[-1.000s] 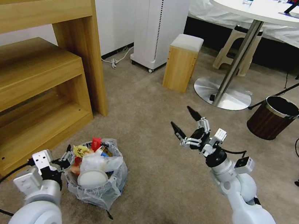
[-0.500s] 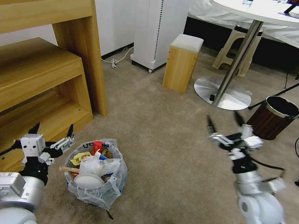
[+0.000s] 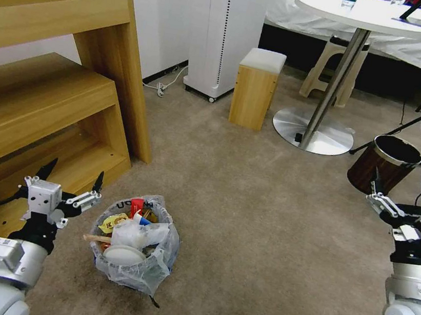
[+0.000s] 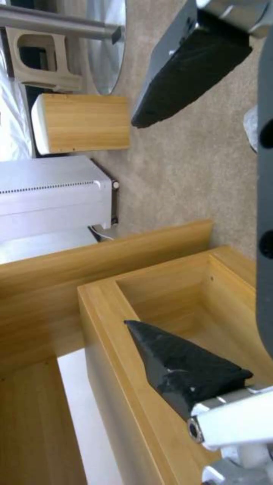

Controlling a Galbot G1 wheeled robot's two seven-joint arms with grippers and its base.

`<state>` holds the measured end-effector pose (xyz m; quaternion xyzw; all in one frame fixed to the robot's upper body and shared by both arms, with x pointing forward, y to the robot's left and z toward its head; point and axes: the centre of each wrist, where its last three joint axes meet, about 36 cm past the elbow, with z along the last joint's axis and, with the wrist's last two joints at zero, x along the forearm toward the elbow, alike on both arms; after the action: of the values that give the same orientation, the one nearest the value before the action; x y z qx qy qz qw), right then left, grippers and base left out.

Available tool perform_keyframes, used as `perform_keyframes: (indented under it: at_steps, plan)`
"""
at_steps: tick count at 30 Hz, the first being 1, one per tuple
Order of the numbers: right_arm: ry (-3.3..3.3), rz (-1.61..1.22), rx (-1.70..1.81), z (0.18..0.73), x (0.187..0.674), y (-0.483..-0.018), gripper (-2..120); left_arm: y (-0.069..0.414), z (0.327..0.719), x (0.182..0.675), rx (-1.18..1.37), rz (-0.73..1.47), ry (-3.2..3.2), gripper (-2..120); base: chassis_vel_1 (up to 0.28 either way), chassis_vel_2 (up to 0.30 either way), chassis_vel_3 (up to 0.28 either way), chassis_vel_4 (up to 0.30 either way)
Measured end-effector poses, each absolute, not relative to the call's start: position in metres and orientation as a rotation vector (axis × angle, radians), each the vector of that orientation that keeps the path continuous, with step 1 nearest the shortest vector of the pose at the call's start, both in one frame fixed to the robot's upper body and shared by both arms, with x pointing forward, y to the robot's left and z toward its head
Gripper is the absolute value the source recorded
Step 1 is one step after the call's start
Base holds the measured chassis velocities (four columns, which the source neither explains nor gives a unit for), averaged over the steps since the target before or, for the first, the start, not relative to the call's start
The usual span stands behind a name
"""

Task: Pick up the trash bin and place the garbage on the floor into it.

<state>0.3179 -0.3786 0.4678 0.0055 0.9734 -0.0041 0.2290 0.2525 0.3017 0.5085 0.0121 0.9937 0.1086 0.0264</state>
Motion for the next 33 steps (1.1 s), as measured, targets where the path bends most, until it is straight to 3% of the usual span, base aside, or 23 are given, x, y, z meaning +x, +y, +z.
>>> perform_keyframes:
  at_steps: [33]
  plan:
    - [2.683,-0.005,-0.002,0.4669,0.3193,-0.3772,100,0.3008,0.5078,0.2524,0.03,0.323,3.073,100,0.0,0.0,0.0,0.0]
